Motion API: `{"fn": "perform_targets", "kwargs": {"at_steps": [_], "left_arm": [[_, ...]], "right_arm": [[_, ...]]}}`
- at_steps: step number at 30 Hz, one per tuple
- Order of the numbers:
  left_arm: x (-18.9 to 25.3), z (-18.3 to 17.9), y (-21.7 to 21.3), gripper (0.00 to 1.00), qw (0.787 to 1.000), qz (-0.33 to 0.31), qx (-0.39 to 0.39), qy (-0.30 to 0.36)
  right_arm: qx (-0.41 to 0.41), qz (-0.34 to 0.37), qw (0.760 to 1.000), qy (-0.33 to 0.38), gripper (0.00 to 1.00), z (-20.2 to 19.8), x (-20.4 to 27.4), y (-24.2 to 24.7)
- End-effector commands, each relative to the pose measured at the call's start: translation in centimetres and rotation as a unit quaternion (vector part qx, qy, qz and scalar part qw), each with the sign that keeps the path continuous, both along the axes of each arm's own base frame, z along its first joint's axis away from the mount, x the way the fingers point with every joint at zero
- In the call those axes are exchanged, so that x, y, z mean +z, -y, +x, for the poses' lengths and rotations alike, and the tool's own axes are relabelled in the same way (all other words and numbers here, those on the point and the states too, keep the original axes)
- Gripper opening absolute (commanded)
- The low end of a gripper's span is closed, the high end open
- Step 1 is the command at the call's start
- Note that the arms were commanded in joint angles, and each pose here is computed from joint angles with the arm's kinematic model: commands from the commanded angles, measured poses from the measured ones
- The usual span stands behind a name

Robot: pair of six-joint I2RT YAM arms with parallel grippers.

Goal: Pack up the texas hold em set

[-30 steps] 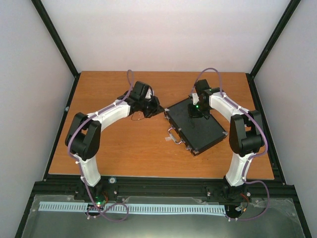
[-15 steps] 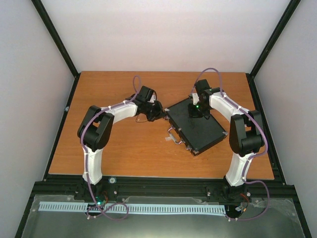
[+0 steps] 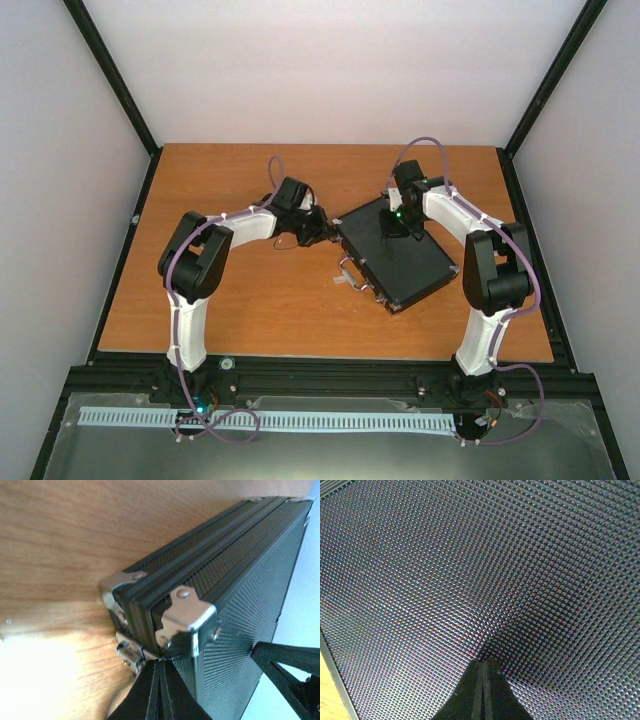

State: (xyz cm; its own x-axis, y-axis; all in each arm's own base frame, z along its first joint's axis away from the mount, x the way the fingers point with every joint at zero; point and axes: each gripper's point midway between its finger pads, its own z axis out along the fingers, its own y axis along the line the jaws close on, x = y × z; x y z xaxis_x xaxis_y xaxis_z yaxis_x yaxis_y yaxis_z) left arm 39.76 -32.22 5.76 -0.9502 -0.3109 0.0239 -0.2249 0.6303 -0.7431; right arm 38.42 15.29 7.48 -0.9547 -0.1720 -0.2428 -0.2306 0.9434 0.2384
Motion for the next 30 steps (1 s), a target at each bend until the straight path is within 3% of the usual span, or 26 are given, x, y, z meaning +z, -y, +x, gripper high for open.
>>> {"fn": "perform_targets", "kwargs": {"at_steps": [1,6,17,30], "left_arm": [[-7.0,-2.4,-2.1,0.01,0.996,0.068,0.005,-0.064],[-9.5,-5.0,-4.1,0.01,0.992,0.088,0.003,-0.087],[-13.2,-7.0,-5.3,0.01,0.987,0.098,-0.006,-0.130],[-12.7,-9.0,-7.9,0.01,0.985,0.120,-0.014,-0.127]], "right_arm": [[0.007,-0.036,0.996,-0.082,0.03,-3.1,-4.7,1.1],[0.005,-0.035,0.996,-0.083,0.03,-3.1,-4.8,1.1],[0.007,-0.038,0.996,-0.083,0.03,-2.9,-4.7,1.2],[0.005,-0.034,0.996,-0.084,0.03,-2.9,-4.9,1.0]]}}
